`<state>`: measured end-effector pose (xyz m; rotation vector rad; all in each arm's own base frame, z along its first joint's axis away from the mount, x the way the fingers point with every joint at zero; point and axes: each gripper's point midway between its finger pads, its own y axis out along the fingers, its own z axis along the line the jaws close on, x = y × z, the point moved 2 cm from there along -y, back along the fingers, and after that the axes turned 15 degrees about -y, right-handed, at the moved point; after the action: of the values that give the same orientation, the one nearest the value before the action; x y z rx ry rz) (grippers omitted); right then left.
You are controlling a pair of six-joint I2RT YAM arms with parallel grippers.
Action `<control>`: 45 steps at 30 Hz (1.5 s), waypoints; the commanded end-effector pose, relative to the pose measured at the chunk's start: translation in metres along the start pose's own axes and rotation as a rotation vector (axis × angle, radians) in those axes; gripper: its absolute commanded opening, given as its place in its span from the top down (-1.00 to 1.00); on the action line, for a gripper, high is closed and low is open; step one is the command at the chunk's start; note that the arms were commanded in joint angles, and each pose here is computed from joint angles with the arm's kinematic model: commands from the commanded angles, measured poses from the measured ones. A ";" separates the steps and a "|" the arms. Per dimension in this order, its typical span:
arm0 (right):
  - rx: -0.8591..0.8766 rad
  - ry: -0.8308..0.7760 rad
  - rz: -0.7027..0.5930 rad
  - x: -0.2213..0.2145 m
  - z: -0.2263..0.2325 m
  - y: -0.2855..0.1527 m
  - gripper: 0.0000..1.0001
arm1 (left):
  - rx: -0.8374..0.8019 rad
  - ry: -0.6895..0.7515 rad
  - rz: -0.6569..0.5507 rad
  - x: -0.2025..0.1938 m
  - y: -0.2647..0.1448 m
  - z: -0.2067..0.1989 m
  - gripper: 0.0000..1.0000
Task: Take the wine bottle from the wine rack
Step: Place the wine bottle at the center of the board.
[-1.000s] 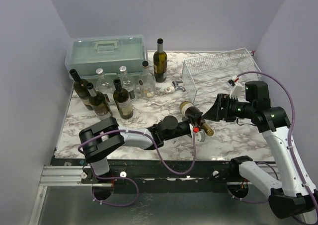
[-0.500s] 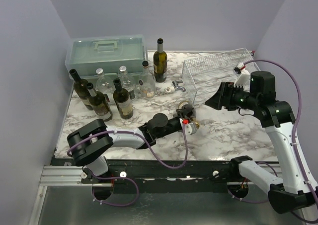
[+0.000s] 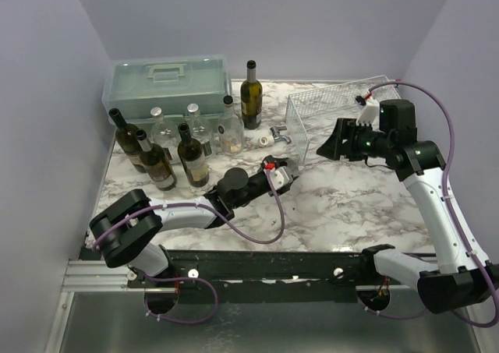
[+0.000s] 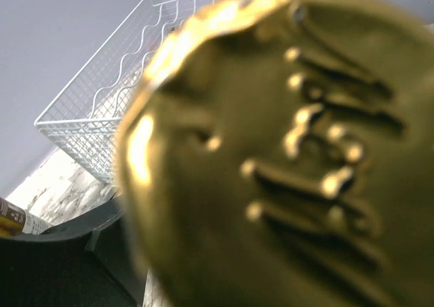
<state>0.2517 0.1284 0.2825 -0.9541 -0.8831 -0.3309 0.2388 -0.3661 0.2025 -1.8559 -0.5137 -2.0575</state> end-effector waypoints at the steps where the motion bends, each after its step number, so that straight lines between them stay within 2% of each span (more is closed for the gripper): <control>1: -0.009 -0.039 -0.064 0.011 -0.008 0.009 -0.47 | 0.033 -0.020 -0.268 0.080 -0.008 0.020 1.00; 16: 0.071 -0.021 -0.111 -0.009 -0.009 0.035 -0.45 | 0.111 -0.014 -0.327 0.109 -0.021 0.061 1.00; 27: 0.070 -0.058 -0.153 -0.020 -0.010 0.029 -0.45 | 0.250 0.024 -0.293 0.114 -0.030 0.104 1.00; 35: 0.061 -0.065 -0.176 -0.021 -0.010 0.025 -0.45 | 0.360 -0.007 -0.284 0.120 -0.040 0.130 1.00; 45: 0.054 -0.064 -0.193 -0.021 -0.012 0.022 -0.45 | 0.492 -0.112 -0.282 0.122 -0.052 0.151 1.00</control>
<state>0.2588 0.1297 0.2461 -0.8499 -0.9986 -0.4293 0.3285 -0.2669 0.2256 -1.7440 -0.8365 -1.6656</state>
